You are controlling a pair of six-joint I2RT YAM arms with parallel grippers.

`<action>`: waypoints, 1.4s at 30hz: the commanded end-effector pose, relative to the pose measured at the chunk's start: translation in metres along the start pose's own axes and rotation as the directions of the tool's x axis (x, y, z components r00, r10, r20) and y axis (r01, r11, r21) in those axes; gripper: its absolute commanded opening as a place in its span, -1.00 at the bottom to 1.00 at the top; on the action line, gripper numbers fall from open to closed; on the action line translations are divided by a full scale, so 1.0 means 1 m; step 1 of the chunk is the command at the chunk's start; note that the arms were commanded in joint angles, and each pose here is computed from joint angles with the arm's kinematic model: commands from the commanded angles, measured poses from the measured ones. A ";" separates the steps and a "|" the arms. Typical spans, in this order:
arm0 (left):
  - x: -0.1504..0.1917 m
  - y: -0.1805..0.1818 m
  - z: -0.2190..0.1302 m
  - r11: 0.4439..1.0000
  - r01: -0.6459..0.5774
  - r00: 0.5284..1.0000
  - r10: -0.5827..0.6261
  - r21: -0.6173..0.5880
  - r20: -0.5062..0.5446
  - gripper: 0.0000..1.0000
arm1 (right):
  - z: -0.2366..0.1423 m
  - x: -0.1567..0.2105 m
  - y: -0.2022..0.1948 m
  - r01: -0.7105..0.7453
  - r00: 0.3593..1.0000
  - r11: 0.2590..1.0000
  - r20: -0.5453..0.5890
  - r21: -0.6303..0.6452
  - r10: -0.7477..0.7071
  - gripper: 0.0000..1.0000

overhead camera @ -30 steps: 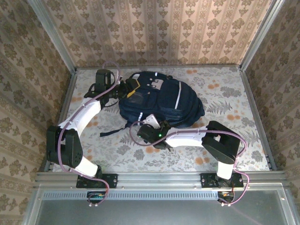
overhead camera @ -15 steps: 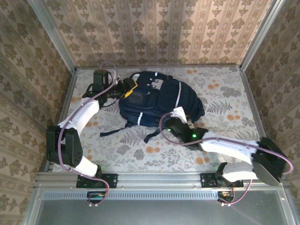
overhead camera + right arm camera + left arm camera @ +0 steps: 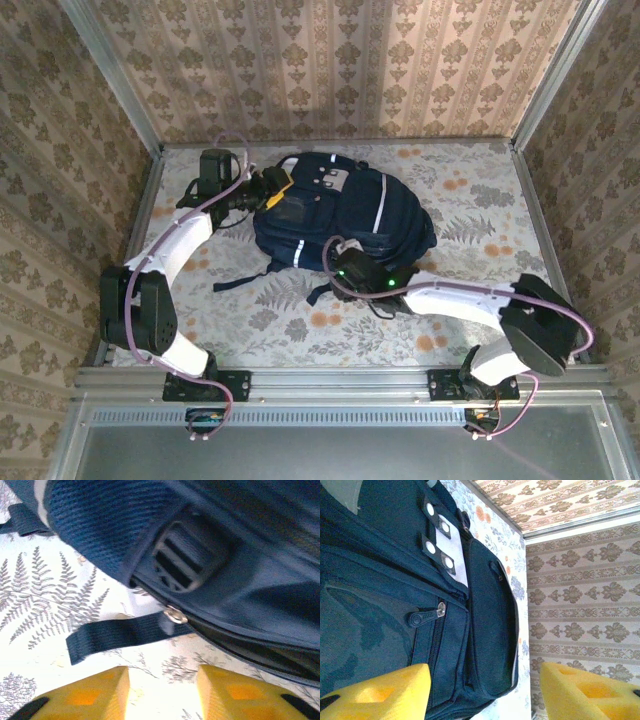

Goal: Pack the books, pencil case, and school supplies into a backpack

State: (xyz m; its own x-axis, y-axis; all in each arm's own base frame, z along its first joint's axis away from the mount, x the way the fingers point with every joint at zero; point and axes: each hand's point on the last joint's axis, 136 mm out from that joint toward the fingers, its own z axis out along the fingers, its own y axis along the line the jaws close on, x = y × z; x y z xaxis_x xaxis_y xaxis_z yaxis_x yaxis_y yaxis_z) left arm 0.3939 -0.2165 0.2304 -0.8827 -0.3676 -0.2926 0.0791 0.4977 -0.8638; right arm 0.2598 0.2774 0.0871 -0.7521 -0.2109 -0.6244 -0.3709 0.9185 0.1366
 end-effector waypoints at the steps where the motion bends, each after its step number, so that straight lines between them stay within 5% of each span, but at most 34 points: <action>1: -0.001 -0.005 -0.003 1.000 0.003 1.000 -0.003 0.027 0.007 0.23 | 0.009 0.007 0.015 -0.061 0.994 0.998 -0.095 -0.033 0.057 -0.07; 7: 0.000 -0.005 -0.009 1.000 0.010 1.000 -0.010 0.011 0.018 0.23 | 0.038 0.015 0.001 -0.174 0.973 0.983 -0.140 0.062 0.182 -0.09; 21: -0.002 0.003 -0.009 0.999 0.035 0.999 -0.035 0.000 0.030 0.23 | 0.066 -0.006 -0.037 -0.296 0.953 0.931 0.004 0.215 0.303 0.05; 33: 0.021 0.054 -0.027 0.965 0.121 0.990 -0.101 -0.232 0.095 0.26 | 0.032 -0.034 -0.095 -0.302 0.946 0.873 0.233 0.384 0.225 -0.68; 42: 0.050 0.080 -0.041 0.882 0.196 0.980 -0.162 -0.430 0.115 0.31 | 0.028 -0.035 -0.096 -0.302 0.941 0.899 0.249 0.316 0.228 -0.71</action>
State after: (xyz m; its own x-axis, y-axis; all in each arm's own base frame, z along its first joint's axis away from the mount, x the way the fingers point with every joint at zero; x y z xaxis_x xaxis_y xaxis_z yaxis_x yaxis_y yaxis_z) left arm 0.3479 -0.1719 0.1817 -0.8295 -0.5034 -0.2420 -0.2019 0.6741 -0.7105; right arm 0.3287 0.2062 0.0598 -0.7010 0.0749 -0.7092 0.0669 0.9970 0.0391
